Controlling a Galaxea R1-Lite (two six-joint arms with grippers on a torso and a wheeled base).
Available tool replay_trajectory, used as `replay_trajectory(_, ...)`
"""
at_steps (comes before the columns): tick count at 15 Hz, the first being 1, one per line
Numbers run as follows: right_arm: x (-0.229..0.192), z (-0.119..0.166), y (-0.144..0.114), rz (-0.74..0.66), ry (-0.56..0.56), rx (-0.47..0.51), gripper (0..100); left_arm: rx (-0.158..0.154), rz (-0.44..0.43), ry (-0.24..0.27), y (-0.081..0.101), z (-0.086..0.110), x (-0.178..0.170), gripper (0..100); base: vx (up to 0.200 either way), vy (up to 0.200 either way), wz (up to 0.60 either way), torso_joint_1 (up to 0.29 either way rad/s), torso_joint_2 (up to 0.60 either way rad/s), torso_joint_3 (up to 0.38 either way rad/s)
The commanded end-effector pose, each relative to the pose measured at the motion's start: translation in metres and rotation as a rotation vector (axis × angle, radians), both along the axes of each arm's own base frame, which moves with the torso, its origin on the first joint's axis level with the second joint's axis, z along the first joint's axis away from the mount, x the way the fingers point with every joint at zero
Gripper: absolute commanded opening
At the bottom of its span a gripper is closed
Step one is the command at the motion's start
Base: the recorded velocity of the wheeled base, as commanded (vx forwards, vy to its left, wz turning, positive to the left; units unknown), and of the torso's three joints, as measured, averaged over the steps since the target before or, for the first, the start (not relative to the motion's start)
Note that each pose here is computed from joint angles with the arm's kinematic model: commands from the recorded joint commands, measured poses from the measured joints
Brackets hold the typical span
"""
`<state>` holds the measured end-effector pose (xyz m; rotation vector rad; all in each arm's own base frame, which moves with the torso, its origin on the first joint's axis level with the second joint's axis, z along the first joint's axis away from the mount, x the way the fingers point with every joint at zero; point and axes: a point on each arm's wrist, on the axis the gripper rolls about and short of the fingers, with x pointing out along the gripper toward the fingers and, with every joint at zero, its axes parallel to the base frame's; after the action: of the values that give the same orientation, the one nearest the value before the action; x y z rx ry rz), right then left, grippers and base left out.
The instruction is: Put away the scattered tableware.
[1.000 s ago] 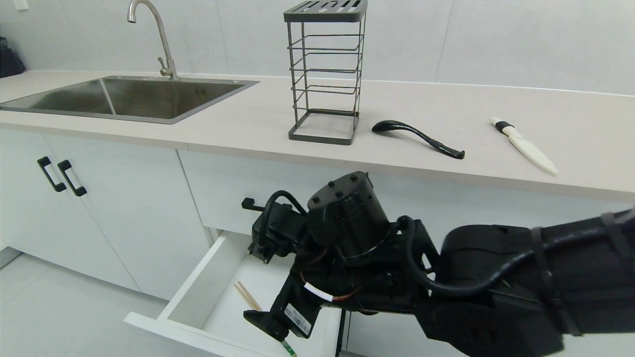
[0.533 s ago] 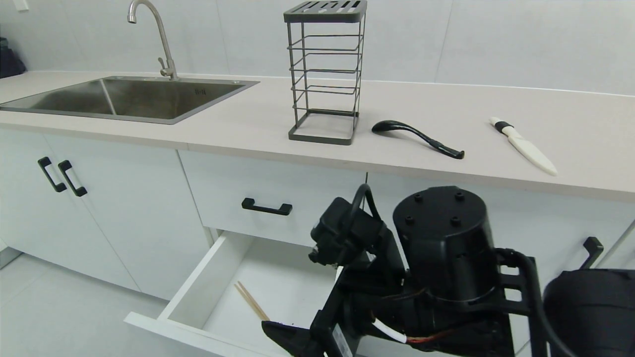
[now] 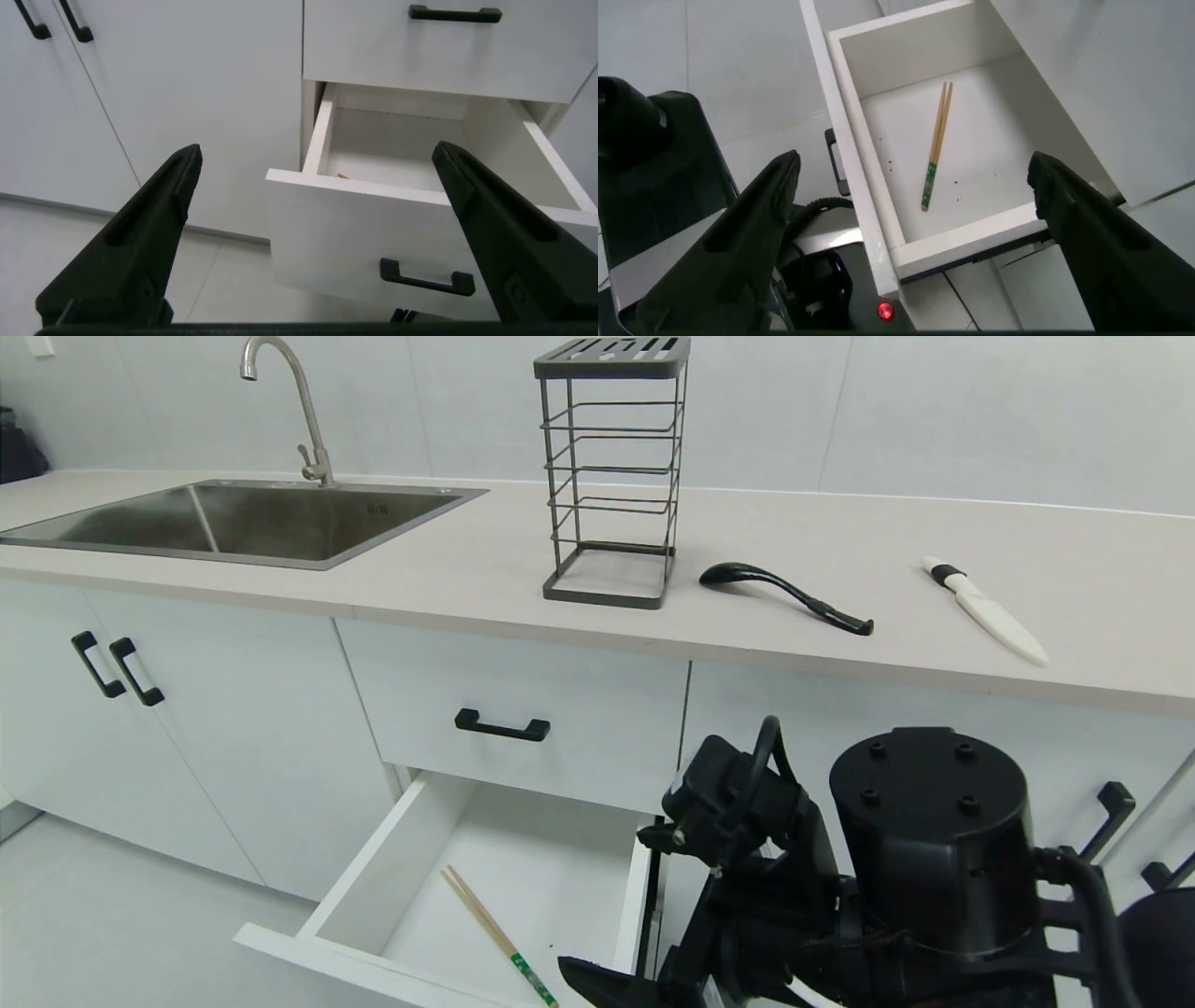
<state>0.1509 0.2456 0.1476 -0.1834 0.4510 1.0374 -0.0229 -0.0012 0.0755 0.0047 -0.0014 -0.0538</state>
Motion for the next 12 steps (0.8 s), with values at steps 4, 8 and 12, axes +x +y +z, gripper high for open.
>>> replay_trajectory(4,0.0014,0.001,-0.0004,-0.005,-0.001,0.003,100,0.0,0.0,0.001,0.0,0.0,0.0001,100,0.0,0.0,0.0,0.066,-0.01,-0.01)
replay_trajectory(8,0.001,0.0023,-0.0004,-0.006,0.002,0.006,100,0.001,0.0,0.001,0.0,0.0,0.0001,100,0.0,0.0,0.0,0.229,-0.44,-0.186)
replay_trajectory(12,0.0032,0.0081,0.0033,-0.004,-0.009,0.025,100,0.0,0.0,0.001,0.0,0.0,0.0001,100,0.0,0.0,0.0,0.237,-0.52,-0.228)
